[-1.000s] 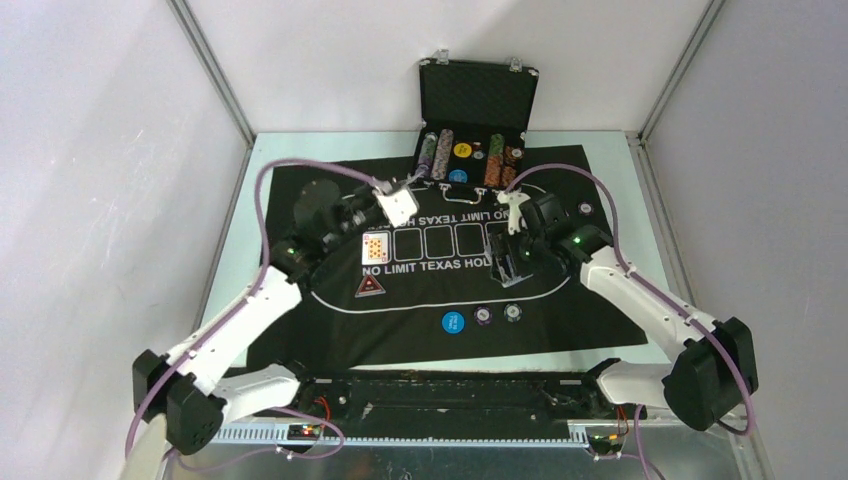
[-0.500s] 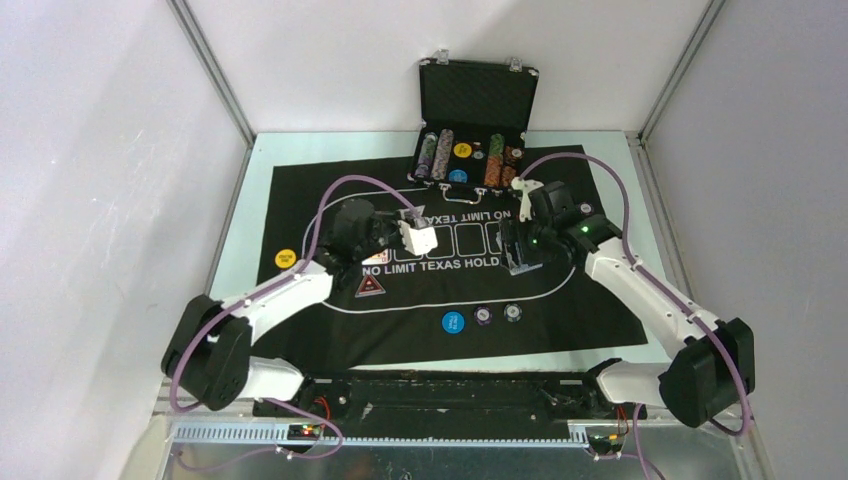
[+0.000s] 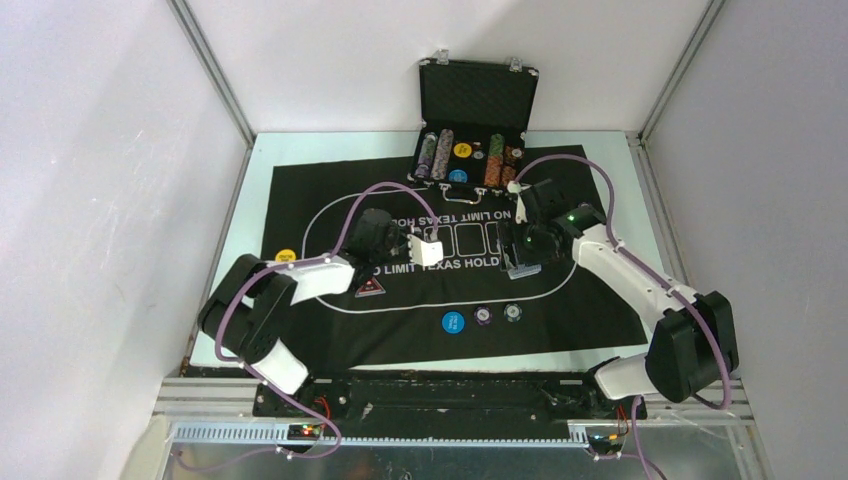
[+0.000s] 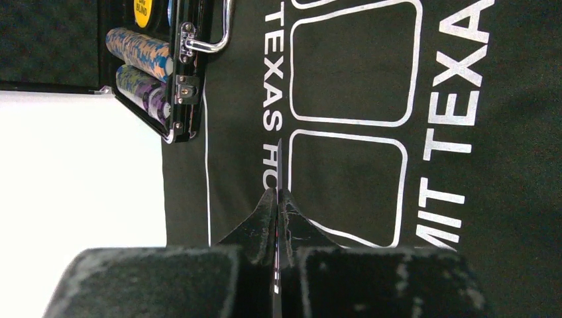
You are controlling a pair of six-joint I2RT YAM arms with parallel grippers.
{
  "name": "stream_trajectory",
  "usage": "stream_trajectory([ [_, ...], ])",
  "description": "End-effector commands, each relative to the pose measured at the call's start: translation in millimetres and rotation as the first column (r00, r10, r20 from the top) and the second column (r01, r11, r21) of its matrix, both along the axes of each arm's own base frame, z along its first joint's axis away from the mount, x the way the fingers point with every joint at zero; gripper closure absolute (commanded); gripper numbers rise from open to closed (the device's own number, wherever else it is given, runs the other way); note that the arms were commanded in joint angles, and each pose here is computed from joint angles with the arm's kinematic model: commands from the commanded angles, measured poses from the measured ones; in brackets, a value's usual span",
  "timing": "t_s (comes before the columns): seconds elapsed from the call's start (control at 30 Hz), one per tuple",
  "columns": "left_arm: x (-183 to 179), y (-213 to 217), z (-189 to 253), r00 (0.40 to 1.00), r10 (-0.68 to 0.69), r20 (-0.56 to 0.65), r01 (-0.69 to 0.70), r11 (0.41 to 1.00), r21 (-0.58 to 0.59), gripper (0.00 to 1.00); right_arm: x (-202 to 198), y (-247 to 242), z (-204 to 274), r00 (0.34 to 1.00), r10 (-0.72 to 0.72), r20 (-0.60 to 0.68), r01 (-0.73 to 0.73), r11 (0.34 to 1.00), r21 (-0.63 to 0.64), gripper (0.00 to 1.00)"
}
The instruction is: Distribute texas hold em gaming equipment
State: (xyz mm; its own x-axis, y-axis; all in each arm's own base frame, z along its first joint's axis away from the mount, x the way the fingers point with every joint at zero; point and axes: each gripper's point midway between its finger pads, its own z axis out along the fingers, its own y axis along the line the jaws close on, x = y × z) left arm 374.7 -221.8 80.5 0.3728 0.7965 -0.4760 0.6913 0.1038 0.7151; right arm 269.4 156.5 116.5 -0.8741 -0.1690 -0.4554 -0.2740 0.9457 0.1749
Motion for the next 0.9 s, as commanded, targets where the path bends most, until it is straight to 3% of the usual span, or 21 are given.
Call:
stream_trajectory([
  [0.0, 6.3, -4.2, 2.7, 0.998, -0.027, 0.05, 0.027, 1.0, 0.013, 1.0, 18.9, 7.8, 22.6, 0.998, -0.017, 0.065, 0.015, 0.999, 0.034, 1.0],
  [0.13, 4.7, -2.8, -5.4, 0.999, -0.038, 0.032, 0.036, 0.998, 0.059, 0.99, 19.0, 7.8, 21.2, 0.998, -0.019, 0.059, 0.017, 0.999, 0.033, 1.0],
  [0.33, -3.9, -0.5, -17.2, 0.997, -0.077, -0.024, 0.08, 0.988, 0.132, 0.85, 18.7, 6.8, 21.6, 0.998, -0.021, 0.061, 0.019, 0.999, 0.03, 1.0],
  [0.6, -13.1, -2.3, -30.3, 0.992, -0.12, -0.038, 0.125, 0.972, 0.201, 0.87, 18.2, 5.2, 24.0, 0.997, -0.022, 0.069, 0.021, 0.999, 0.026, 1.0],
  [0.8, -10.7, -3.7, -30.6, 0.994, -0.102, -0.042, 0.109, 0.974, 0.201, 0.77, 18.0, 1.7, 26.6, 0.997, -0.027, 0.072, 0.027, 1.0, 0.01, 1.0],
  [0.87, -9.4, -4.2, -29.0, 0.995, -0.091, -0.044, 0.098, 0.976, 0.192, 0.69, 17.5, 1.1, 26.2, 0.997, -0.029, 0.07, 0.028, 1.0, 0.007, 1.0],
])
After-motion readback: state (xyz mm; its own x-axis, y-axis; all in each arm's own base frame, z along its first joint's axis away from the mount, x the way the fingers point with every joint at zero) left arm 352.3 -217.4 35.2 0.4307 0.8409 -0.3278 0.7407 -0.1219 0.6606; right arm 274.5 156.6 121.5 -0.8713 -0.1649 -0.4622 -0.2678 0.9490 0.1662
